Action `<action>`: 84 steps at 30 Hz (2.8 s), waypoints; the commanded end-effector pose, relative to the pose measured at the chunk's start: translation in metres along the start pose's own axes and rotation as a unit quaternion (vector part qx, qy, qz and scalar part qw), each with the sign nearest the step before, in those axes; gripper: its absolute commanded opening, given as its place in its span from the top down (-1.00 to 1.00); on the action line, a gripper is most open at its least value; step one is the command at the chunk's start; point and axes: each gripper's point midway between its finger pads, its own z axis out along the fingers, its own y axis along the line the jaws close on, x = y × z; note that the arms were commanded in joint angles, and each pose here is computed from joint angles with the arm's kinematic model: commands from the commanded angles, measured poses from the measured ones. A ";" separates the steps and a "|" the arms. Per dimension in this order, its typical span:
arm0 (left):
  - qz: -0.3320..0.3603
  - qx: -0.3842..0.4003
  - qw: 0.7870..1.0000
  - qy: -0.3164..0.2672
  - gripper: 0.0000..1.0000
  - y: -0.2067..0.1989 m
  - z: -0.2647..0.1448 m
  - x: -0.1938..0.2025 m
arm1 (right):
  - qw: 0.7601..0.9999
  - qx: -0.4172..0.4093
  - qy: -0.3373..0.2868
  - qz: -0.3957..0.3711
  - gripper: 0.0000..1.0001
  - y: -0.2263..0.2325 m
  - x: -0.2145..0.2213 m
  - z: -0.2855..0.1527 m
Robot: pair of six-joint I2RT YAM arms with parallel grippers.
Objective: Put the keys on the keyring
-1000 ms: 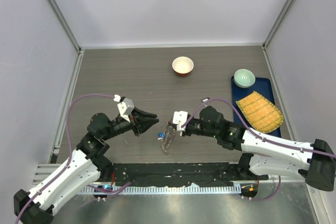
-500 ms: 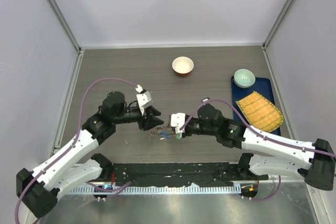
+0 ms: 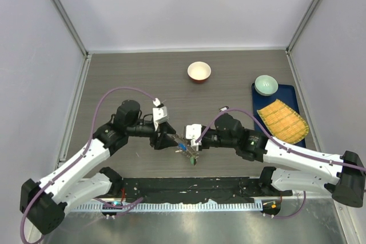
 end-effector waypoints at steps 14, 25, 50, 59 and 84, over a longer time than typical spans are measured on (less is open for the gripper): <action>0.009 -0.117 0.986 -0.115 -0.22 -0.007 -0.043 -0.030 | 0.999 0.008 -0.049 -0.018 0.98 -0.017 -0.042 0.003; 0.060 -0.139 0.984 -0.089 -0.18 -0.005 -0.055 -0.025 | 0.997 -0.060 -0.051 -0.019 0.99 -0.002 -0.052 0.006; 0.078 0.012 0.997 0.003 0.01 0.003 -0.006 -0.016 | 0.997 -0.063 -0.051 -0.001 0.99 -0.017 -0.052 0.001; -0.031 0.021 0.999 0.012 0.03 0.000 0.006 0.005 | 0.999 0.000 -0.045 0.021 0.99 -0.030 -0.038 0.000; -0.132 -0.076 0.984 -0.090 0.34 -0.005 0.021 0.020 | 0.998 0.001 -0.044 0.039 0.98 -0.026 -0.024 0.011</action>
